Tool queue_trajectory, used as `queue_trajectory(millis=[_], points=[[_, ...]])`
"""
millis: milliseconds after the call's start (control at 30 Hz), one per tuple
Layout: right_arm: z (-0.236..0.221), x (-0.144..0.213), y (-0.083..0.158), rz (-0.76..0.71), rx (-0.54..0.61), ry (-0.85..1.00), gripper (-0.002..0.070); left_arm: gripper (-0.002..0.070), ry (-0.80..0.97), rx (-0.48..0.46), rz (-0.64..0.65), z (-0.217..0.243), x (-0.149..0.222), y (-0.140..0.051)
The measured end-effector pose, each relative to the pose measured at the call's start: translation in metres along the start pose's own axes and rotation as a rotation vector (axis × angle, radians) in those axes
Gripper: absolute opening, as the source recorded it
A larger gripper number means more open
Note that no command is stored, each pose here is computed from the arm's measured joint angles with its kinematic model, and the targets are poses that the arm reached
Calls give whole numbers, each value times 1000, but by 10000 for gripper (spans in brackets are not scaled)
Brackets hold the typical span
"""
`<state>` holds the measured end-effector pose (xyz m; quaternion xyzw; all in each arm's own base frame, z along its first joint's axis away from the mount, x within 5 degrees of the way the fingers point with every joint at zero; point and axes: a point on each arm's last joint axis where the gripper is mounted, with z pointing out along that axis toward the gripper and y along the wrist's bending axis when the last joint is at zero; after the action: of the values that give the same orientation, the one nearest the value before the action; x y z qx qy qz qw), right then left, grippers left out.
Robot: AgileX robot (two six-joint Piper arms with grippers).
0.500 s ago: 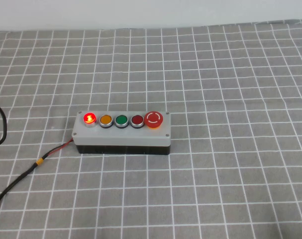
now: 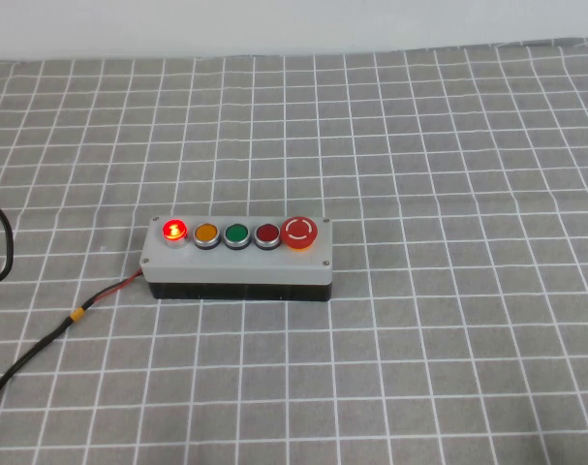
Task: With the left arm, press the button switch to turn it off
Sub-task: 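Press the lit red button on the button box to turn it off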
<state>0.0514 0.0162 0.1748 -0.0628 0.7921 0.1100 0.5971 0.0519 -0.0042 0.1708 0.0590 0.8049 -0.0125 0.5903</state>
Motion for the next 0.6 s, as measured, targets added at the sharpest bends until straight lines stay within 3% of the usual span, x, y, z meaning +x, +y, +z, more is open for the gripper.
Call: queue_trajectory(millis=[600], points=[[0, 0, 0, 0, 0, 0, -16, -3, -23, 0, 0, 0, -2, 0]])
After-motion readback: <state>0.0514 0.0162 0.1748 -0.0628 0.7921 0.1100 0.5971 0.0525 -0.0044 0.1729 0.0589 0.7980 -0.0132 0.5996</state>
